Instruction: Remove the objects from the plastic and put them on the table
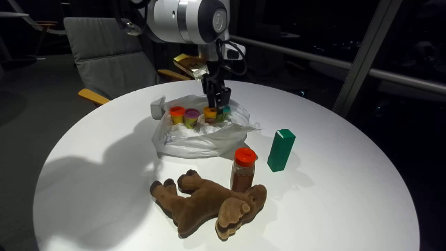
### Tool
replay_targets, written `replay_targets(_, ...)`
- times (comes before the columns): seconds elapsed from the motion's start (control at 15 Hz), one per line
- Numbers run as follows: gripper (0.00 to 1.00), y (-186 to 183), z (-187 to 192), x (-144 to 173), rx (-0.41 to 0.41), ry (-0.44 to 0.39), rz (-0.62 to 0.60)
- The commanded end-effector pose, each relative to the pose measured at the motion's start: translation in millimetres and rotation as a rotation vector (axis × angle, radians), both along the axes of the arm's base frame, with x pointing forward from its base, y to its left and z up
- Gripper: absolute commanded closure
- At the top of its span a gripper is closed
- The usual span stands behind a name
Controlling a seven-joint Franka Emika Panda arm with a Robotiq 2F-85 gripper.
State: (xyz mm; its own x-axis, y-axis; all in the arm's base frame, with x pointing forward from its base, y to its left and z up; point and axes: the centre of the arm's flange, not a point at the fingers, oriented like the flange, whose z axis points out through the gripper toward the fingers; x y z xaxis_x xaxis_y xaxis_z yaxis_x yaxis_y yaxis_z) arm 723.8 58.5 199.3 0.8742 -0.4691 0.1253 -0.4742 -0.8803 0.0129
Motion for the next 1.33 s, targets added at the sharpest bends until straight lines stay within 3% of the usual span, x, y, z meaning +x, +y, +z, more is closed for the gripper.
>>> replay_targets(0.0,0.15,12,12,9,0.000,-0.019,0.032)
replay_targets(0.07,0.06,17,15,7,-0.007,-0.026,0.036)
replay_targets(0.2,0.00,27,22,5,-0.013,-0.033,0.060)
replay_targets(0.53,0.00,31,14,12,0.018,-0.002,0.089)
replay_targets(0.6,0.00,34,9,1,-0.001,-0.010,0.063)
replay_targets(1.27,0.00,30,3,-1,-0.003,-0.005,0.059)
